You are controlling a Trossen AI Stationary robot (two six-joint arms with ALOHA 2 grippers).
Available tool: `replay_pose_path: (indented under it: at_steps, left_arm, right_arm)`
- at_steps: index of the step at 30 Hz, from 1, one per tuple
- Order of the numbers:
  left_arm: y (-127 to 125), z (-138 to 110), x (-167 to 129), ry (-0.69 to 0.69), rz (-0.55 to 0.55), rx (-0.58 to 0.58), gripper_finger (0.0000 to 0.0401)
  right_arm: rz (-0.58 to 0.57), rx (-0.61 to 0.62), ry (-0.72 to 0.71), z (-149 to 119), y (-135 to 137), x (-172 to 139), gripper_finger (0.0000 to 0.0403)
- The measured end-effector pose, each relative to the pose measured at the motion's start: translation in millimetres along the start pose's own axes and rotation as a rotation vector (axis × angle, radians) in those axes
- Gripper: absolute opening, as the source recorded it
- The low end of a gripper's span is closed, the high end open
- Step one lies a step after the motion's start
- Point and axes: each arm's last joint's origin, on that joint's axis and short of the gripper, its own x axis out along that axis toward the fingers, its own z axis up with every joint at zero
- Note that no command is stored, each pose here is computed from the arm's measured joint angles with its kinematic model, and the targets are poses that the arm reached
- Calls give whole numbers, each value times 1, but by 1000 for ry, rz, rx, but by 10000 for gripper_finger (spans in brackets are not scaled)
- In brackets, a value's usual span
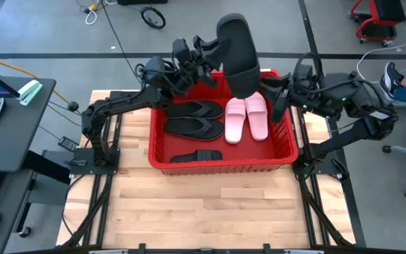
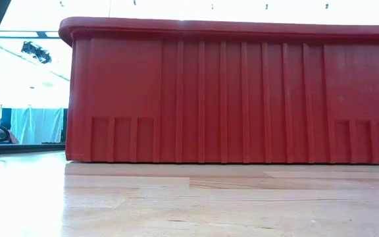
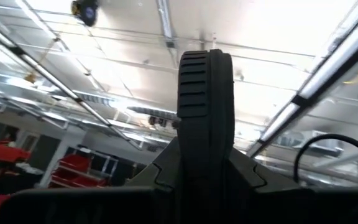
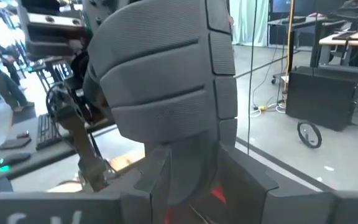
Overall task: Pick and place slides into bin
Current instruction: Put the other black pair slides into the bin
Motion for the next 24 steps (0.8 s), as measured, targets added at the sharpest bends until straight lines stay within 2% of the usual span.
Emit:
replay_pose_path:
  at_steps: [7, 11, 17, 24]
  left_arm:
    - [-2, 0, 0, 11, -46, -1, 73]
    - [-3, 1, 0, 3, -72, -9, 73]
    - [-5, 4, 0, -14, -138, -9, 72]
    - [-7, 5, -1, -20, -167, -10, 72]
  right_arm:
    - [10, -2, -18, 5, -10, -16, 134]
    - [74, 20, -21, 8, -13, -23, 134]
    - [156, 28, 6, 8, -10, -23, 132]
    - [162, 28, 4, 7, -8, -20, 132]
